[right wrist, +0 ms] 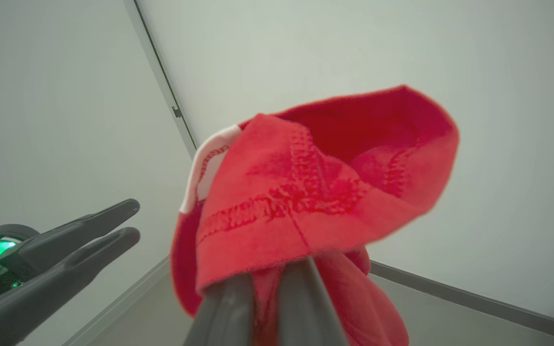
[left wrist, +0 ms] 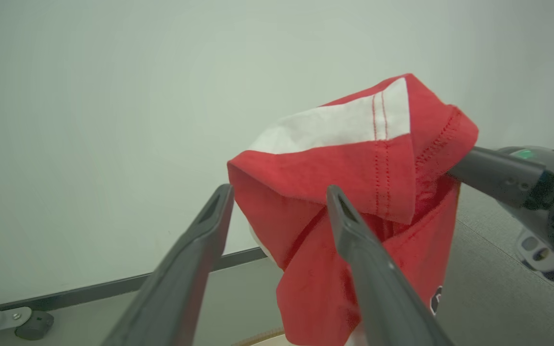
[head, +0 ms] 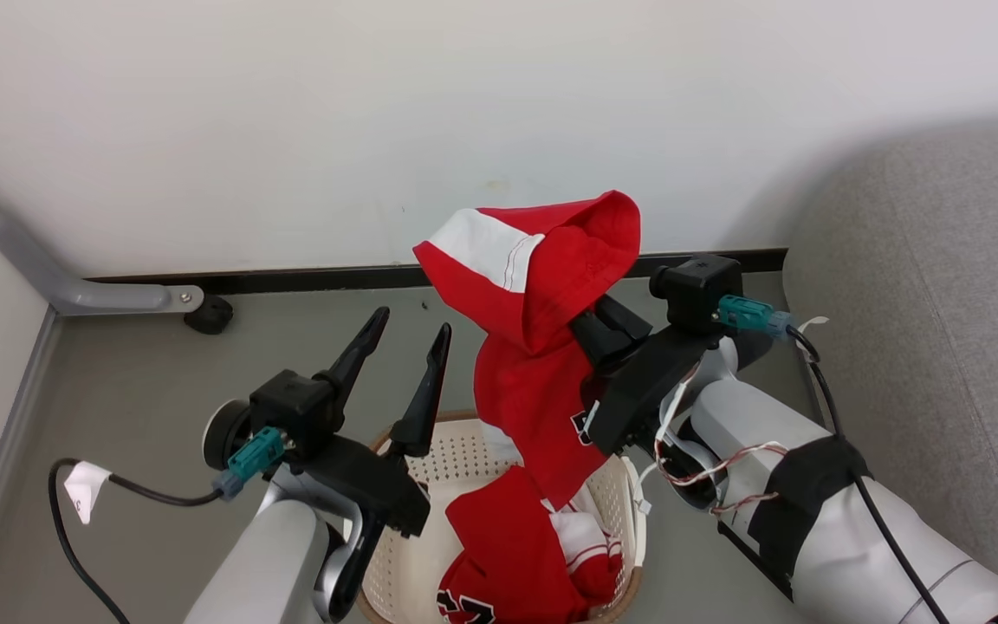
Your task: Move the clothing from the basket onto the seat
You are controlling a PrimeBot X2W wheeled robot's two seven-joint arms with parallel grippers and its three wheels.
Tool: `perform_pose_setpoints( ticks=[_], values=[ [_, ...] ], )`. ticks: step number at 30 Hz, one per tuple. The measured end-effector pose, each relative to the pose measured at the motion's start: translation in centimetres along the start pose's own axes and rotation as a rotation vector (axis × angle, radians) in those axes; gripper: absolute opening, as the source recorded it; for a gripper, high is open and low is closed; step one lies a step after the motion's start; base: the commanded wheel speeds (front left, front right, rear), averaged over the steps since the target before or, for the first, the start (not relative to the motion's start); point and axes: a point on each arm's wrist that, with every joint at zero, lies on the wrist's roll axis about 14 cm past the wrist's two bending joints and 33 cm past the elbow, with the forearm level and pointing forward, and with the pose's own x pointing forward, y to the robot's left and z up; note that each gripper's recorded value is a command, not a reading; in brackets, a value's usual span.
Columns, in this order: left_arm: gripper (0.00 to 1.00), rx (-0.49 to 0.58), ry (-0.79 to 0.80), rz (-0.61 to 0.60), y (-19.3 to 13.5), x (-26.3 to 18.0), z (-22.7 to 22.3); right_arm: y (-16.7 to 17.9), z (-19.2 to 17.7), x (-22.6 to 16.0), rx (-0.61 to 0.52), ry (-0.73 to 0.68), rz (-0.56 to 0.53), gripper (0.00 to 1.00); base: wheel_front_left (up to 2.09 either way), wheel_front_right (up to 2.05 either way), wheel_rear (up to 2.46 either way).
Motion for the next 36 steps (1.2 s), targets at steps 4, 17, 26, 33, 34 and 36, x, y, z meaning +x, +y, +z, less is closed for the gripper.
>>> perform_pose_setpoints(
  ticks=[4, 17, 26, 33, 34, 36],
  values=[
    [1.0, -0.014, 0.012, -0.02, -0.9, -0.5, -0.8, -0.6, 0.3, -0.5, -0.002, -0.007, -0.02, 0.0, 0.0, 0.0, 0.0],
    [1.0, -0.059, 0.032, -0.141, -5.6, -0.5, -2.3, -3.9, 0.9, -3.2, -0.018, -0.017, -0.132, 0.0, 0.0, 0.0, 0.0],
    [1.0, -0.081, 0.052, -0.264, -10.0, -0.1, -3.3, -6.8, 1.8, -6.3, -0.04, -0.033, -0.239, 0.0, 0.0, 0.0, 0.0],
    [1.0, -0.109, 0.054, -0.384, -14.1, 0.3, -3.5, -9.2, 2.5, -9.4, -0.06, -0.047, -0.338, 0.0, 0.0, 0.0, 0.0],
    [1.0, -0.113, 0.052, -0.402, -14.7, 0.4, -3.4, -9.5, 2.6, -9.8, -0.063, -0.048, -0.352, 0.0, 0.0, 0.0, 0.0],
    [1.0, -0.122, 0.053, -0.437, -15.9, 0.3, -3.5, -10.1, 2.8, -10.8, -0.069, -0.052, -0.38, 0.0, 0.0, 0.0, 0.0]
  ],
)
